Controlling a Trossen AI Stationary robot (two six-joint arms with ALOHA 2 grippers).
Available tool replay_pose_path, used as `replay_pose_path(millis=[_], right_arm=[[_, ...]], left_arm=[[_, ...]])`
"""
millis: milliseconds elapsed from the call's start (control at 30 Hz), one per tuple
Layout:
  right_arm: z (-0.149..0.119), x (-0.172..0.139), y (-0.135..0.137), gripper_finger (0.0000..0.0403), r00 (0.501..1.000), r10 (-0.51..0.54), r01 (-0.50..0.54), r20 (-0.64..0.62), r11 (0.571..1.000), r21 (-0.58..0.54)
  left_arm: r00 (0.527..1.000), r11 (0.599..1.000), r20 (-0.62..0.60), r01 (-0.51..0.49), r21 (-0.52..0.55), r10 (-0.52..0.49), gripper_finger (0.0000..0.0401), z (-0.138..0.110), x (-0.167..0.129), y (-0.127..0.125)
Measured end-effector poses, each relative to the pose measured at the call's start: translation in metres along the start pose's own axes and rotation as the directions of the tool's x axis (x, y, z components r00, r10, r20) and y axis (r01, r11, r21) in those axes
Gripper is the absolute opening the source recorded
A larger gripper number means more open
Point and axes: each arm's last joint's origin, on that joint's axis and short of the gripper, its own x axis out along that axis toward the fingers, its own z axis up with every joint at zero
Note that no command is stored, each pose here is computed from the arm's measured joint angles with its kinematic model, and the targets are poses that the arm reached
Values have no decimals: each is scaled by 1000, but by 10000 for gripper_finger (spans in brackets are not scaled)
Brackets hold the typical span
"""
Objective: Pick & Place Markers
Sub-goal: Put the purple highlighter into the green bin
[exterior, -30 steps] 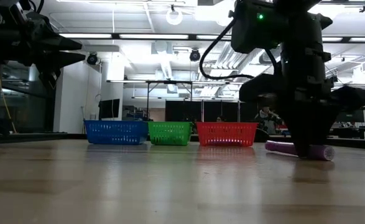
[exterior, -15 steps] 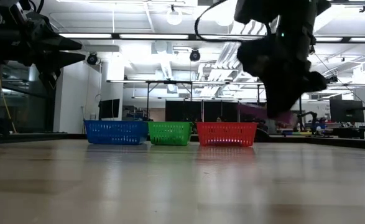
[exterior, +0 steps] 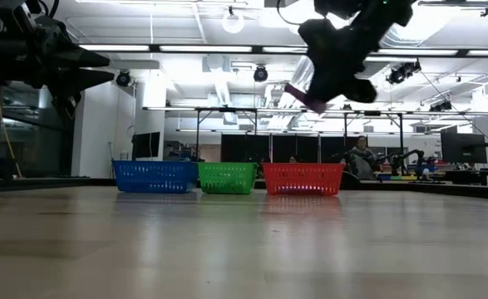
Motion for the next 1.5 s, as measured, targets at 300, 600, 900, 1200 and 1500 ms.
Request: replay_pose_path(millis=[300,600,900,1200,1500], right_arm=[[68,-21,8,54,984,33,-17,175,995,-94],[117,7,30,54,985,-1,-4,172,1000,28],[132,82,43,54,995,-41,18,90,969,247],[124,124,32,54,998,-68,59,4,893,446],[116,134,16,54,981,-176,193,-84,818,542]], left_arm=[[1000,1000,0,0,0,0,115,0,0,0],[1000,1000,0,0,0,0,115,0,0,0],[1000,1000,0,0,0,0,115,0,0,0],[1000,1000,0,0,0,0,115,0,0,0],[1000,1000,-2,2,0,-2,115,0,0,0]])
